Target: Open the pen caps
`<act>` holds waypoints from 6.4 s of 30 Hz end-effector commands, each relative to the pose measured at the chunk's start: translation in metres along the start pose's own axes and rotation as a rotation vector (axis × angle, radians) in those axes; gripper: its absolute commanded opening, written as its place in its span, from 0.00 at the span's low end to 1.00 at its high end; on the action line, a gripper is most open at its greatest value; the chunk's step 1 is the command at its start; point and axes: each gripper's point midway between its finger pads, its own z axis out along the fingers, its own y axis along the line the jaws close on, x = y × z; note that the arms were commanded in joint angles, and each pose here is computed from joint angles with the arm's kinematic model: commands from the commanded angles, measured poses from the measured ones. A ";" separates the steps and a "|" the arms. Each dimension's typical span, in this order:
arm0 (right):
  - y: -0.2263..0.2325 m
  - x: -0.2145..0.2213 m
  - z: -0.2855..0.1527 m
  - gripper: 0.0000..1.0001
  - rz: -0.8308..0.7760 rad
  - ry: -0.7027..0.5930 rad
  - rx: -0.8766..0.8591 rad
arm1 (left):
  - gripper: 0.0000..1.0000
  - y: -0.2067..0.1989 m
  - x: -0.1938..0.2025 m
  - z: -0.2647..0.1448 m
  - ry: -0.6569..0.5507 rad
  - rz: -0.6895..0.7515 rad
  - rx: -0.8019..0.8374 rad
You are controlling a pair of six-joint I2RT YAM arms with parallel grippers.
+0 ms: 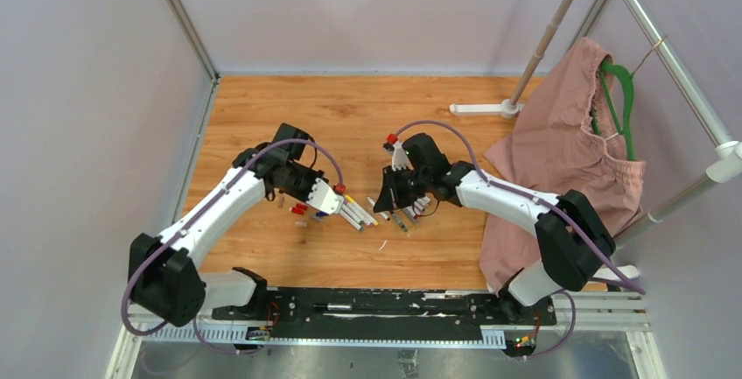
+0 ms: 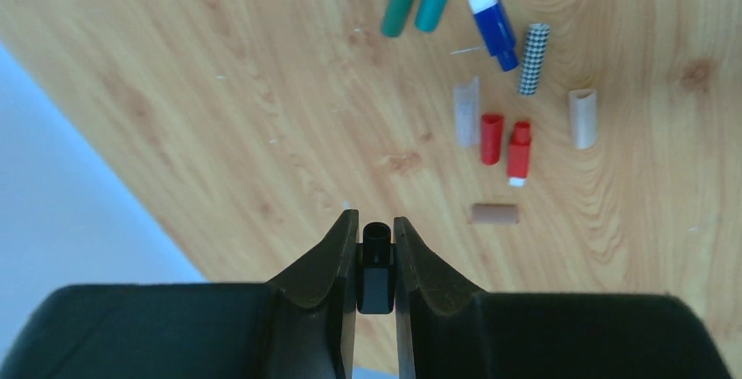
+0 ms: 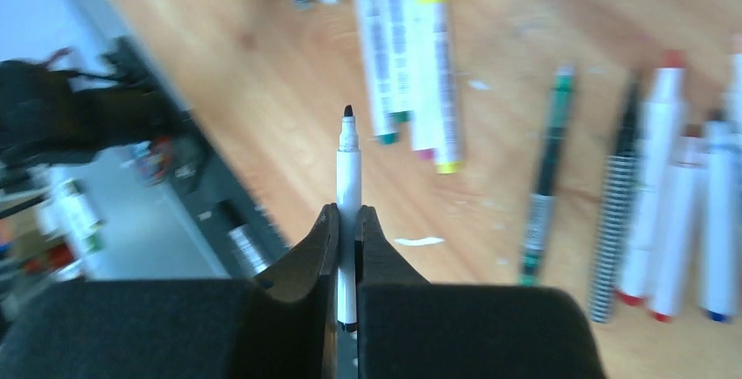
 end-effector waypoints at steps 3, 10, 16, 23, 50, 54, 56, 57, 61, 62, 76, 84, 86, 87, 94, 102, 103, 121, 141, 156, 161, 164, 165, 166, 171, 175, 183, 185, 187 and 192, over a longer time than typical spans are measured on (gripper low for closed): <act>-0.092 0.012 0.004 0.00 -0.142 0.023 0.425 | 0.00 -0.015 0.018 0.029 0.014 -0.221 0.108; -0.105 0.018 0.020 0.00 -0.167 0.053 0.463 | 0.09 -0.020 0.035 0.054 0.011 -0.358 0.113; -0.109 0.022 0.023 0.00 -0.180 0.062 0.509 | 0.16 -0.025 0.044 0.073 0.037 -0.432 0.172; -0.115 0.029 0.012 0.13 -0.219 0.072 0.536 | 0.27 -0.037 0.046 0.079 0.044 -0.433 0.210; -0.075 0.006 -0.009 0.33 -0.324 0.015 0.492 | 0.51 0.020 0.054 0.009 -0.012 -0.668 0.060; -0.050 0.004 0.012 0.41 -0.388 0.023 0.458 | 0.56 0.031 0.065 -0.012 -0.026 -0.751 -0.011; -0.044 -0.002 0.023 0.41 -0.398 0.031 0.452 | 0.61 0.029 0.070 -0.020 -0.014 -0.770 -0.036; -0.044 -0.005 0.029 0.41 -0.400 0.035 0.454 | 0.63 0.028 0.071 -0.023 -0.001 -0.775 -0.044; -0.047 -0.020 0.048 0.41 -0.441 0.050 0.463 | 0.74 0.023 0.074 -0.035 0.041 -0.817 -0.080; -0.050 -0.020 0.055 0.41 -0.445 0.065 0.465 | 0.76 0.023 0.076 -0.038 0.056 -0.826 -0.090; -0.076 -0.001 0.088 0.32 -0.430 0.165 0.480 | 0.87 0.032 0.101 -0.081 0.169 -0.896 -0.240; -0.087 0.023 0.086 0.32 -0.442 0.193 0.504 | 1.00 0.051 0.106 -0.099 0.136 -0.902 -0.304; -0.091 0.034 0.086 0.27 -0.444 0.208 0.505 | 1.00 0.051 0.109 -0.100 0.152 -0.914 -0.305; -0.093 0.037 0.086 0.22 -0.444 0.209 0.505 | 1.00 0.051 0.108 -0.101 0.149 -0.915 -0.305; -0.084 0.013 0.071 0.00 -0.441 0.127 0.520 | 0.99 0.046 0.079 -0.097 0.015 -0.854 -0.273; -0.029 -0.029 0.047 0.00 -0.343 0.019 0.232 | 1.00 0.003 -0.011 -0.061 -0.316 -0.561 -0.141; -0.021 -0.030 0.045 0.00 -0.332 0.019 0.194 | 1.00 -0.003 -0.018 -0.058 -0.312 -0.520 -0.129; 0.101 -0.026 0.011 0.00 -0.150 0.166 -0.291 | 0.85 0.002 -0.068 -0.069 -0.222 0.112 -0.203; 0.126 -0.041 0.017 0.00 -0.081 0.173 -0.421 | 0.53 -0.001 -0.065 -0.055 -0.166 0.096 -0.143; 0.126 -0.042 0.027 0.31 -0.016 0.159 -0.455 | 0.00 0.011 -0.058 -0.055 -0.131 0.052 -0.141; 0.126 -0.042 0.036 0.28 0.042 0.137 -0.500 | 0.00 0.014 -0.055 -0.054 -0.112 0.003 -0.132; 0.123 -0.042 0.036 0.12 0.052 0.131 -0.490 | 0.00 0.014 -0.051 -0.054 -0.090 0.005 -0.131; 0.121 -0.042 0.034 0.03 0.060 0.128 -0.485 | 0.00 0.014 -0.048 -0.053 -0.077 0.011 -0.131; 0.119 -0.042 0.032 0.00 0.065 0.123 -0.481 | 0.00 0.014 -0.046 -0.054 -0.062 0.018 -0.133; 0.097 -0.024 0.018 0.00 0.091 0.126 -0.452 | 0.00 0.016 -0.023 -0.049 0.060 0.023 -0.123; 0.081 0.004 0.010 0.00 0.110 0.168 -0.430 | 0.00 0.018 -0.009 -0.044 0.116 0.026 -0.130; 0.053 0.033 -0.007 0.00 0.088 0.217 -0.321 | 0.00 0.022 0.007 -0.040 0.159 -0.007 -0.139; 0.044 0.033 -0.009 0.00 0.064 0.188 -0.264 | 0.00 0.021 0.012 -0.037 0.166 -0.035 -0.134; 0.022 0.024 -0.012 0.00 0.000 0.134 -0.110 | 0.00 0.019 0.017 -0.032 0.171 -0.079 -0.123; -0.028 -0.001 -0.020 0.01 -0.154 -0.022 0.248 | 0.00 0.010 0.032 -0.010 0.200 -0.253 -0.050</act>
